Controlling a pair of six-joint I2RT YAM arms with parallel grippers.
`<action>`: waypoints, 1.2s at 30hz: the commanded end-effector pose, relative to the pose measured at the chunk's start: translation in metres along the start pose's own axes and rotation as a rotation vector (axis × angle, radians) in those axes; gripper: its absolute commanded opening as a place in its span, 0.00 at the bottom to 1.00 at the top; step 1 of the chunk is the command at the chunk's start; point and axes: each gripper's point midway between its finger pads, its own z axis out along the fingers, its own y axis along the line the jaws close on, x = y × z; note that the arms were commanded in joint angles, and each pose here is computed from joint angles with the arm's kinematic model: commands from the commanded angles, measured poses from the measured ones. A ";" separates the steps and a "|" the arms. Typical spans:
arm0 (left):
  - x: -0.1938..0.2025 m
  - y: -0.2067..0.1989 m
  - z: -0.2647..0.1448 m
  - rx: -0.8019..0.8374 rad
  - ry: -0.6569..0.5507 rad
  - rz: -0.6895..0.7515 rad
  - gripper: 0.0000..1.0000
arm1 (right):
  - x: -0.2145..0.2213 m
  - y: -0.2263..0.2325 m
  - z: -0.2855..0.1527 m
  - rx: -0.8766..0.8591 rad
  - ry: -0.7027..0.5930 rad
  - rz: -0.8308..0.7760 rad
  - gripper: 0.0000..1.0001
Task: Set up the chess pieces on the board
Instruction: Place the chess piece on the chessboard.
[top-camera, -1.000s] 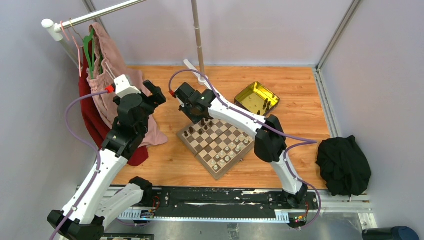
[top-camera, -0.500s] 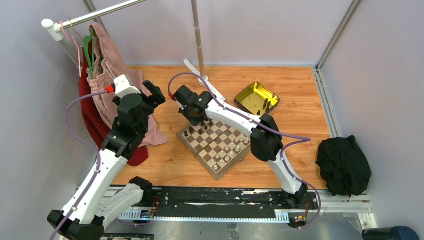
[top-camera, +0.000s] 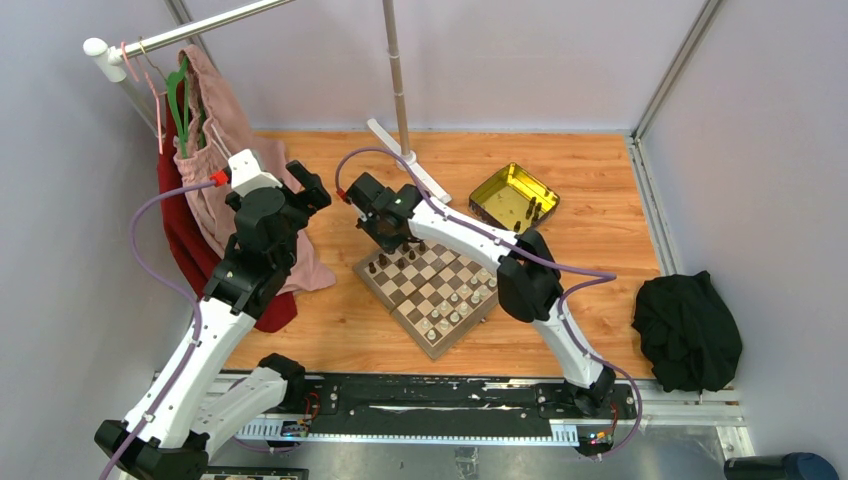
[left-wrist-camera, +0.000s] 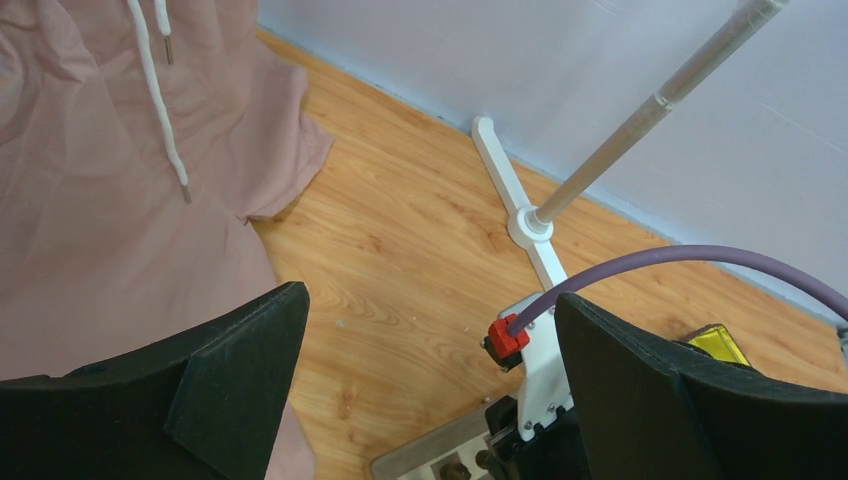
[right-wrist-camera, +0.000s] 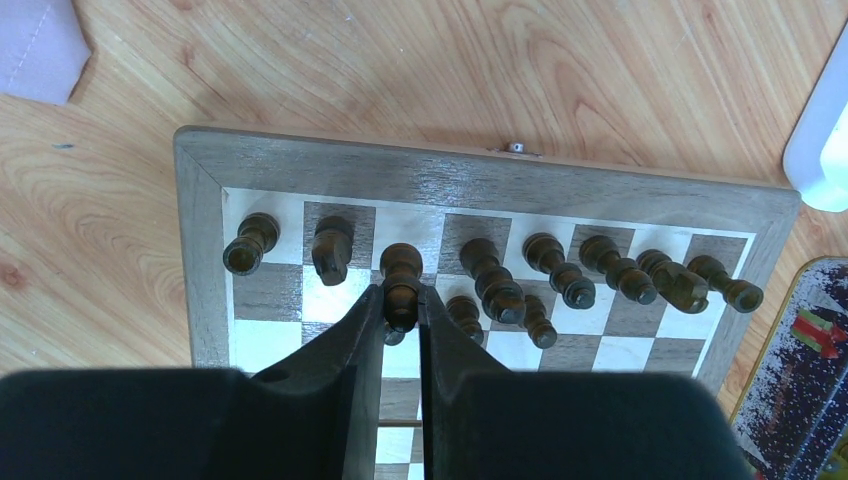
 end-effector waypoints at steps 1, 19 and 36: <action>0.002 0.007 0.003 -0.031 -0.007 0.010 1.00 | -0.002 0.002 0.005 -0.007 0.005 -0.015 0.00; 0.009 0.005 0.009 -0.032 0.007 0.020 1.00 | 0.003 -0.005 0.019 -0.001 0.030 -0.002 0.00; 0.011 0.002 0.012 -0.029 0.012 0.017 1.00 | 0.008 -0.010 0.026 -0.013 0.044 0.017 0.00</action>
